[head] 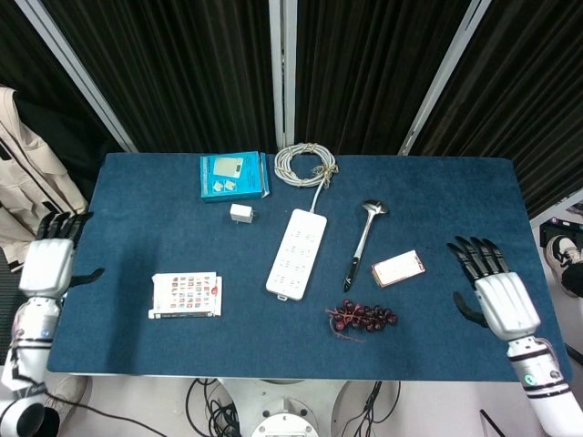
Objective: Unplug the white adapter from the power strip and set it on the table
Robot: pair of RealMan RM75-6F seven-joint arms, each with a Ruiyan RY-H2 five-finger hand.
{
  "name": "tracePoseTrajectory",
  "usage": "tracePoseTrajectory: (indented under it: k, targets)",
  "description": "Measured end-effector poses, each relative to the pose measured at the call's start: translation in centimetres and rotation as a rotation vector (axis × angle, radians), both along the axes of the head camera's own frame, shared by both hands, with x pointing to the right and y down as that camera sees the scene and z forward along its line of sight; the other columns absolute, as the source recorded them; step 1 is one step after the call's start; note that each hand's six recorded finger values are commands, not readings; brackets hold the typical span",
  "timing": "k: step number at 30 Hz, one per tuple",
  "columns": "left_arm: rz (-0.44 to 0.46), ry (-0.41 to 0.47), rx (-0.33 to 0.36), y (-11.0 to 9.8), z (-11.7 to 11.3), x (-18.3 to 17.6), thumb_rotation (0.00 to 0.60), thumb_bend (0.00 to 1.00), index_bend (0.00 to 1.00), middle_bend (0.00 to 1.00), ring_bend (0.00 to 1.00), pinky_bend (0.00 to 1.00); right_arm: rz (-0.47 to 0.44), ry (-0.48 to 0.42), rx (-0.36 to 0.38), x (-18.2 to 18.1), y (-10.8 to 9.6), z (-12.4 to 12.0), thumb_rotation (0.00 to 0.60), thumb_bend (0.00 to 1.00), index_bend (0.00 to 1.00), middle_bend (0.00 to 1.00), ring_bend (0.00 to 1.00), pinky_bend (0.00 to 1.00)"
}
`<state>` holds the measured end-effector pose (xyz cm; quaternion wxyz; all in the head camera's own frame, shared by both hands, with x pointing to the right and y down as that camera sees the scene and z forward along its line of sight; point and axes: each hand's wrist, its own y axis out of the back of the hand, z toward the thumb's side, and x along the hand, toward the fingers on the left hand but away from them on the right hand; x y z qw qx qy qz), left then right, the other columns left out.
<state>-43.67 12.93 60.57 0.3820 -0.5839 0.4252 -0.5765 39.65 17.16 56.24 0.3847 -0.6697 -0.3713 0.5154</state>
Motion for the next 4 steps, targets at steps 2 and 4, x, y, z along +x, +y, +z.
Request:
tracePoseTrajectory:
  k: [2,4]
  targets:
    - [-0.033,-0.023,-0.01,2.2,-0.7,-0.9,0.6,0.1,0.14,0.15,0.07,0.06,0.048,0.01,0.014,1.6,1.2,-0.6,0.6,0.33,0.0,0.04,0.0,0.0]
    - [-0.056,-0.048,-0.021,4.4,-1.3,-1.5,0.6,0.1,0.14,0.15,0.07,0.06,0.084,0.015,0.023,2.7,2.3,-0.9,0.6,0.33,0.0,0.04,0.0,0.0]
